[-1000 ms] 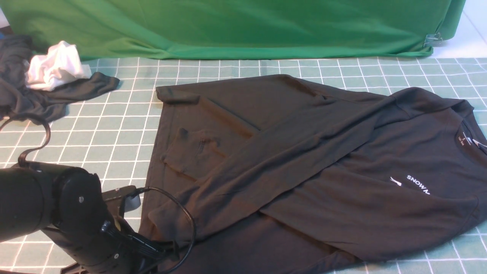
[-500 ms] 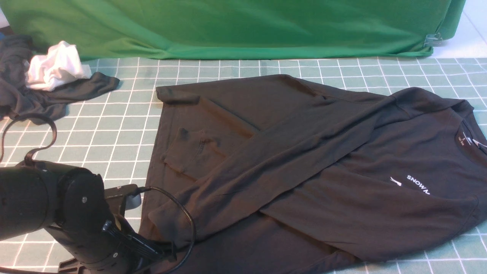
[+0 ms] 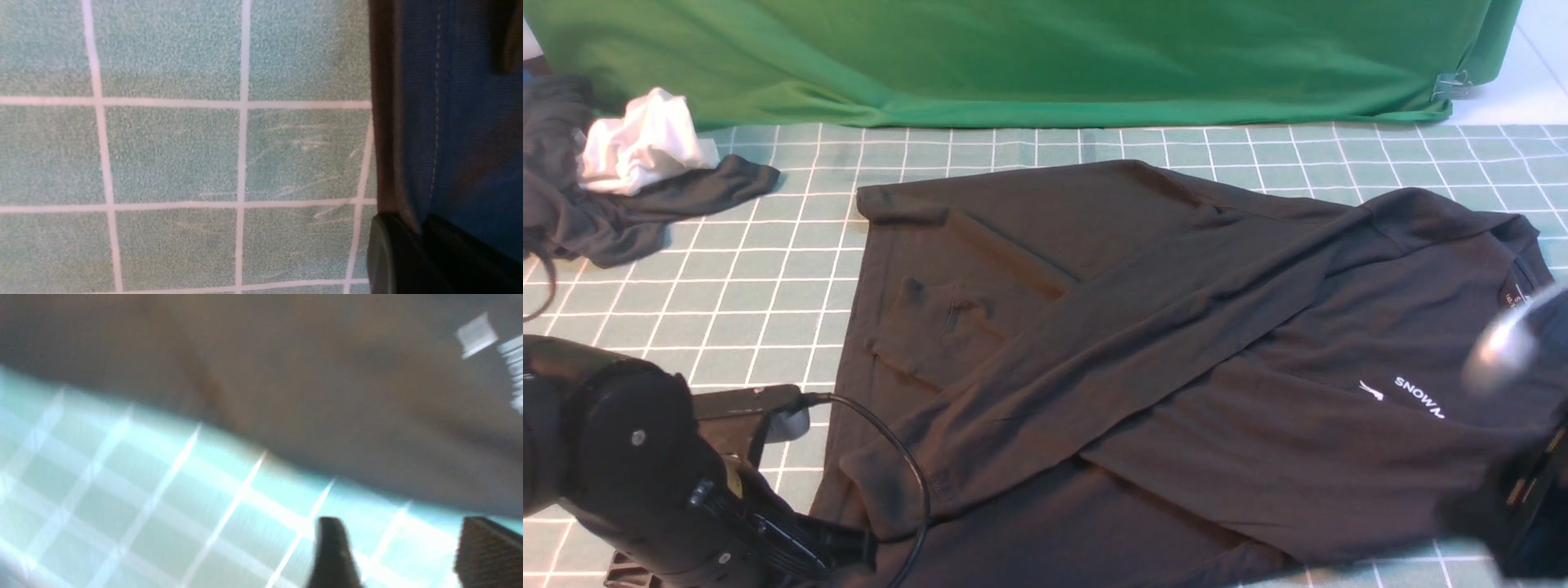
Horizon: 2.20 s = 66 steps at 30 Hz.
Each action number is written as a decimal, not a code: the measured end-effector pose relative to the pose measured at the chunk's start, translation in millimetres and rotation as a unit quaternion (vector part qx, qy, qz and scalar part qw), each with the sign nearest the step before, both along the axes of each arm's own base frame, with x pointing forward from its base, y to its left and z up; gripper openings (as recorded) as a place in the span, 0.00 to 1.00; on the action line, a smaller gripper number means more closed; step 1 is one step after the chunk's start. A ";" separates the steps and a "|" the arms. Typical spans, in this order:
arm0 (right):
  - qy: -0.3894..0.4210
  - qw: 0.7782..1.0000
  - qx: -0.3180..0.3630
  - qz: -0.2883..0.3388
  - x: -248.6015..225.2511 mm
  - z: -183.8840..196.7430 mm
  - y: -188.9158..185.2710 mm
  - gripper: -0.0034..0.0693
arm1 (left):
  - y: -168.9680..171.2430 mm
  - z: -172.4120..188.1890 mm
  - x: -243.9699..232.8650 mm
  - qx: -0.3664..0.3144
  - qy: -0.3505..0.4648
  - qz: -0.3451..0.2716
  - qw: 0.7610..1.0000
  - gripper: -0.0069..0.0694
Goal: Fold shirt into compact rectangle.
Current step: 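Grasp the near edge of the shirt at its hem and shoulder corners, then fold the black garment in half by bringing its near edge over to the far edge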
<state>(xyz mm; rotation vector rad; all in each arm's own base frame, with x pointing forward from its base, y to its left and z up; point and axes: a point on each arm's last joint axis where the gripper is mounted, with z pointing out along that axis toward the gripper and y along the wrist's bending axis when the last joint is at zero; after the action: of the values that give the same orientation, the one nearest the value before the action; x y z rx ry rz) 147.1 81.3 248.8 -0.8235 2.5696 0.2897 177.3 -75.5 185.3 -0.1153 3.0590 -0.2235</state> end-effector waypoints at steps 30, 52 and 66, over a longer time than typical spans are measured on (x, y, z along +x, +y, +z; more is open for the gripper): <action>-0.030 0.961 -0.184 0.203 48.7 -100.2 42.6 0.48 | -4.0 2.0 0.2 -0.024 -0.007 -0.002 1.000 0.11; 0.105 0.956 -0.243 0.127 -3.1 -75.8 64.5 0.12 | -4.0 12.2 -21.0 -0.034 0.080 -0.029 0.996 0.11; 0.126 0.961 -0.239 0.057 -6.9 -62.9 52.2 0.12 | -3.6 44.2 -46.1 -0.088 0.061 0.004 0.994 0.11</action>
<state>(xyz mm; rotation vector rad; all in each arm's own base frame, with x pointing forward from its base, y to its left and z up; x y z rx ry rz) 140.2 133.5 185.9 -1.1716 2.8847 -0.2235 131.2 -79.1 229.5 -0.1558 3.1525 -0.5039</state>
